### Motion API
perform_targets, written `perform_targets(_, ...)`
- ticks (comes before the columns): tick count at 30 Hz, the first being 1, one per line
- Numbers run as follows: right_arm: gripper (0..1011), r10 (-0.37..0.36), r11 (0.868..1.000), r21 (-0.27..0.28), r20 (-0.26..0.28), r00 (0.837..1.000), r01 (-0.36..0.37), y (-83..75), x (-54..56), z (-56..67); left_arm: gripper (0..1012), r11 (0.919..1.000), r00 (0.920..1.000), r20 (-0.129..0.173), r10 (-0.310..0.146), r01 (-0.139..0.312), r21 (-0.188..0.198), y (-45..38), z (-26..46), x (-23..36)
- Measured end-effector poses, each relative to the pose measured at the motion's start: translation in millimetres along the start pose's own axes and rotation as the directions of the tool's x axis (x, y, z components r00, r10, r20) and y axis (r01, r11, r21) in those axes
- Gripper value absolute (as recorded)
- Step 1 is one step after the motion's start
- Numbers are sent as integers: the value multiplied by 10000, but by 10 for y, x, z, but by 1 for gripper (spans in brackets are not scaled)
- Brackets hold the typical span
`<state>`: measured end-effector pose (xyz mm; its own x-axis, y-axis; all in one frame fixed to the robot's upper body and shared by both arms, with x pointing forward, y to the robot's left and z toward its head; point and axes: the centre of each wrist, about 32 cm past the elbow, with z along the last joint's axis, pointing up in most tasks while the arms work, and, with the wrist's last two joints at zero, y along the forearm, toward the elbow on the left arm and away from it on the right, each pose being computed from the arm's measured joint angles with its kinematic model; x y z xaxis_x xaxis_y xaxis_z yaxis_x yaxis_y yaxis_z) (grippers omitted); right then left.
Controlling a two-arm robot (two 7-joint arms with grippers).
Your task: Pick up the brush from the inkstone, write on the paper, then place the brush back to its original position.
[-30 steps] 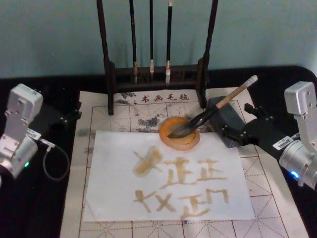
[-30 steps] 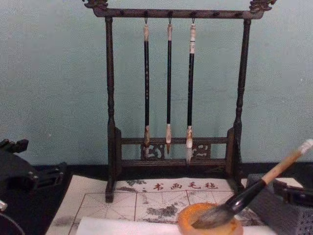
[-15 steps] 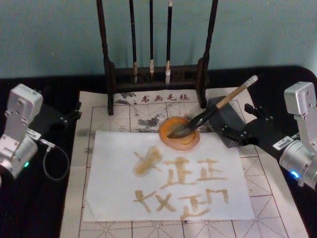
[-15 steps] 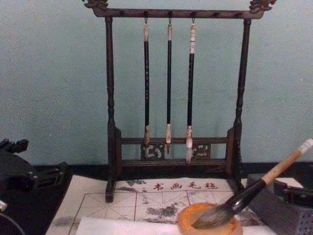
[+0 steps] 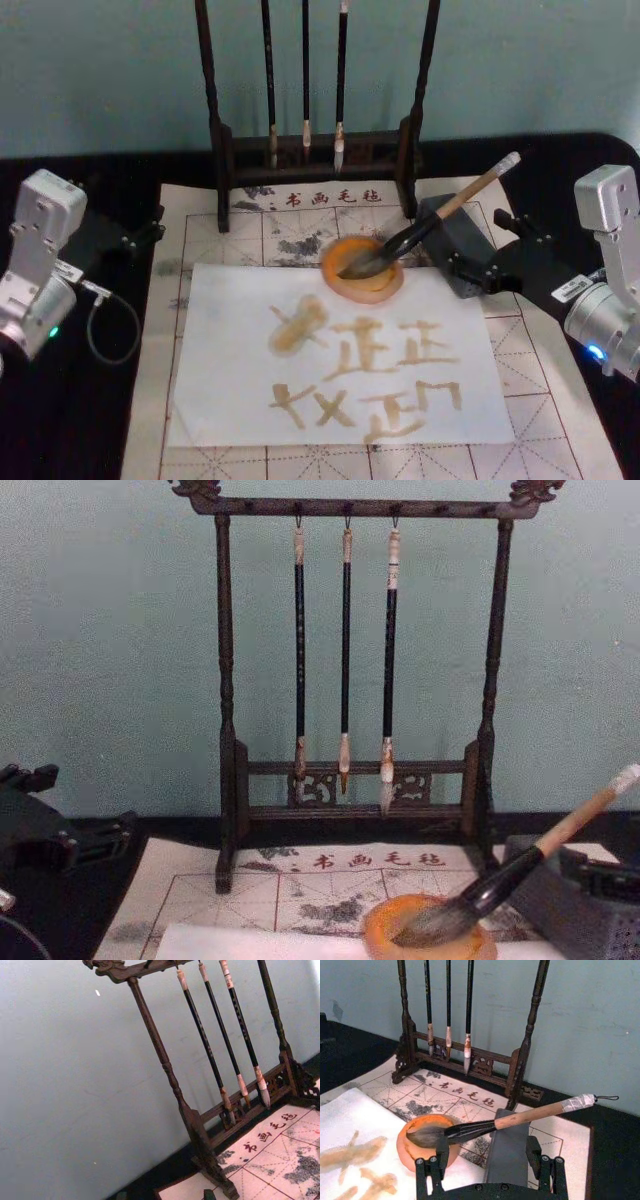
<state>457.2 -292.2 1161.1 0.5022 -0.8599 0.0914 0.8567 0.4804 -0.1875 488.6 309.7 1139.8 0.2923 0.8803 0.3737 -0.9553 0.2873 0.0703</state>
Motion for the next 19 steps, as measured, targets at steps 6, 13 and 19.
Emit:
perform_targets(6, 1000, -1, 10000, 0, 0, 10000, 1, -1, 2, 0, 1001, 10000, 10000, 0, 0, 0, 0, 0, 0, 0)
perform_targets(13, 1000, -2, 10000, -1, -7, 10000, 2, -1, 2, 0, 1001, 10000, 10000, 0, 0, 0, -1, 0, 0, 0)
perform_targets(19, 1000, -2, 10000, -1, -9, 10000, 2, -1, 2, 0, 1001, 10000, 10000, 0, 0, 0, -1, 0, 0, 0)
